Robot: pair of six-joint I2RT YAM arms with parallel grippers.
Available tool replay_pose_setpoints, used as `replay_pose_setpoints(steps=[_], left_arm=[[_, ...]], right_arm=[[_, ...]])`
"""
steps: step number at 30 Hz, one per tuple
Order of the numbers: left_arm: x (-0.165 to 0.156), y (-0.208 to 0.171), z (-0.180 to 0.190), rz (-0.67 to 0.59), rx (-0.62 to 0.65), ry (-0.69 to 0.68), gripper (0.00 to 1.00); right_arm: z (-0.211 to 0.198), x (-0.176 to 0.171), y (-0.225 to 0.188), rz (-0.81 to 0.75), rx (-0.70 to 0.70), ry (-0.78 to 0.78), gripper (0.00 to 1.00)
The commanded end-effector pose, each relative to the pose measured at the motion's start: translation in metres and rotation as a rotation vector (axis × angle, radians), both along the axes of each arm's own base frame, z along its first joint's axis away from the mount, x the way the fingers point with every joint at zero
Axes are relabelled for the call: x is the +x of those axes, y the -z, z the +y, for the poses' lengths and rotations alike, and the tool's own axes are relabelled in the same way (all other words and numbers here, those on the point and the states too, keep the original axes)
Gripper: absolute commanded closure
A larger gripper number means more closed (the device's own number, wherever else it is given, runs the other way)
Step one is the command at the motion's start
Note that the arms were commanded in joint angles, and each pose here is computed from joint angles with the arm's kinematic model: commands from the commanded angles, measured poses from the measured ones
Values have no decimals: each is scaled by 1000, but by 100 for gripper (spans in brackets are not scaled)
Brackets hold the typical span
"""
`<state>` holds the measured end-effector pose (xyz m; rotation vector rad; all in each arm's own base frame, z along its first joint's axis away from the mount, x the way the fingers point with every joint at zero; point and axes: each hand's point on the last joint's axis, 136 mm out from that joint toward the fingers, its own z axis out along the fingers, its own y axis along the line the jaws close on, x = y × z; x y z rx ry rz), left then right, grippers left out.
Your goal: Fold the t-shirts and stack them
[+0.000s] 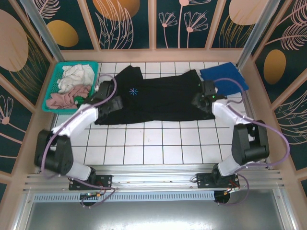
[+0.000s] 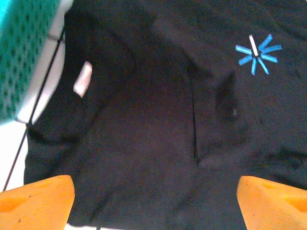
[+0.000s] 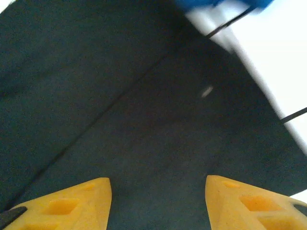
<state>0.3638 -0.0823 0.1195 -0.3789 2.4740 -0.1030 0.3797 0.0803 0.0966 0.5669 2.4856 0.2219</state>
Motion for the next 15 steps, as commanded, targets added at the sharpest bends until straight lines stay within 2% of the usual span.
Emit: replay_pose_setpoints(steps=[1, 4, 8, 12, 15], left_arm=[[-31, 47, -3, 91, -79, -16, 12], [-38, 73, 8, 143, -22, -54, 11], [-36, 94, 24, 198, 69, -95, 12], [-42, 102, 41, 219, 82, -147, 16], [-48, 103, 54, 222, 91, -180, 18]], right_arm=[[26, -18, 34, 19, 79, -83, 44], [23, -19, 55, 73, 81, -72, 47], [-7, -29, 87, 169, 57, 19, 53], [-33, -45, 101, 203, 66, 105, 55], [-40, -52, 105, 212, 128, 119, 55]])
